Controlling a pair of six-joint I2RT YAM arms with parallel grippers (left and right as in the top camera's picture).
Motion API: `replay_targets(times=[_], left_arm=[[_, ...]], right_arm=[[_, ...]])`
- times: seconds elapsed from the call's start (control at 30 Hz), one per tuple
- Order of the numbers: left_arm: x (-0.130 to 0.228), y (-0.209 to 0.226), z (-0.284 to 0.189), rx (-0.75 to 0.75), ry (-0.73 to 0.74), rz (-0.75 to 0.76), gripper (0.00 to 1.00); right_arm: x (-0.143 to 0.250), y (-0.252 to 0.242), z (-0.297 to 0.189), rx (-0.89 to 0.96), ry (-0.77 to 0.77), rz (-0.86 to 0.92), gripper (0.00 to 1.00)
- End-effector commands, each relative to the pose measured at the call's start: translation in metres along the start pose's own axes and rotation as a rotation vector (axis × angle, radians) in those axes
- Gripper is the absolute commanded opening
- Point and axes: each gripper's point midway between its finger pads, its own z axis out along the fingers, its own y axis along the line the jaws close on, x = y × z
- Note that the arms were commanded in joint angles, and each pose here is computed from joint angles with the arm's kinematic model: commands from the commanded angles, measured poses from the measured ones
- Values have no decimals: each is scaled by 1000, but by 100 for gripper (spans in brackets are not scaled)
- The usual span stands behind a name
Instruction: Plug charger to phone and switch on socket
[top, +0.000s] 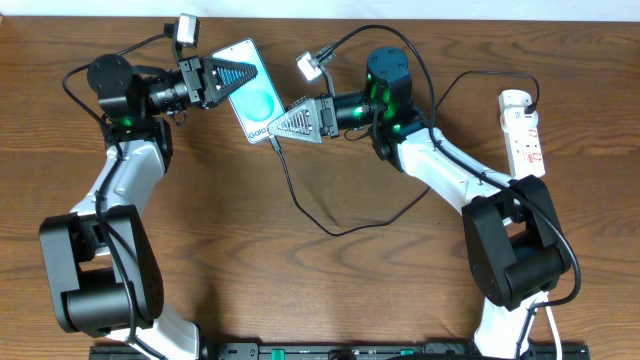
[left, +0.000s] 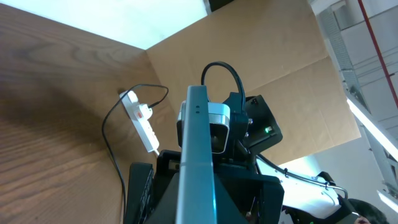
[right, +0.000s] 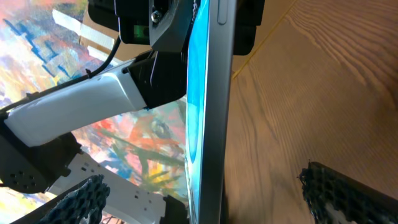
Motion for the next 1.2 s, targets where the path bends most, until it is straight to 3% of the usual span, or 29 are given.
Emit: replay_targets(times=[0.0,0.3,0.53,1.17], left_arm=[[-3,-6,-1,5,8,34,7],[-15,10,-15,-37,-64,-70,7],[-22,46,-27,-130,-165,-208,7],[63,160,-64,-662,-122,-408,7]], right_arm=[[-7,5,-8,-4,-6,-52,99],[-18,-2,-43,13,-34,-49,99],[-20,-3,-58,13,-38,-50,99],[-10,-1,-59,-17,7,-76,99]])
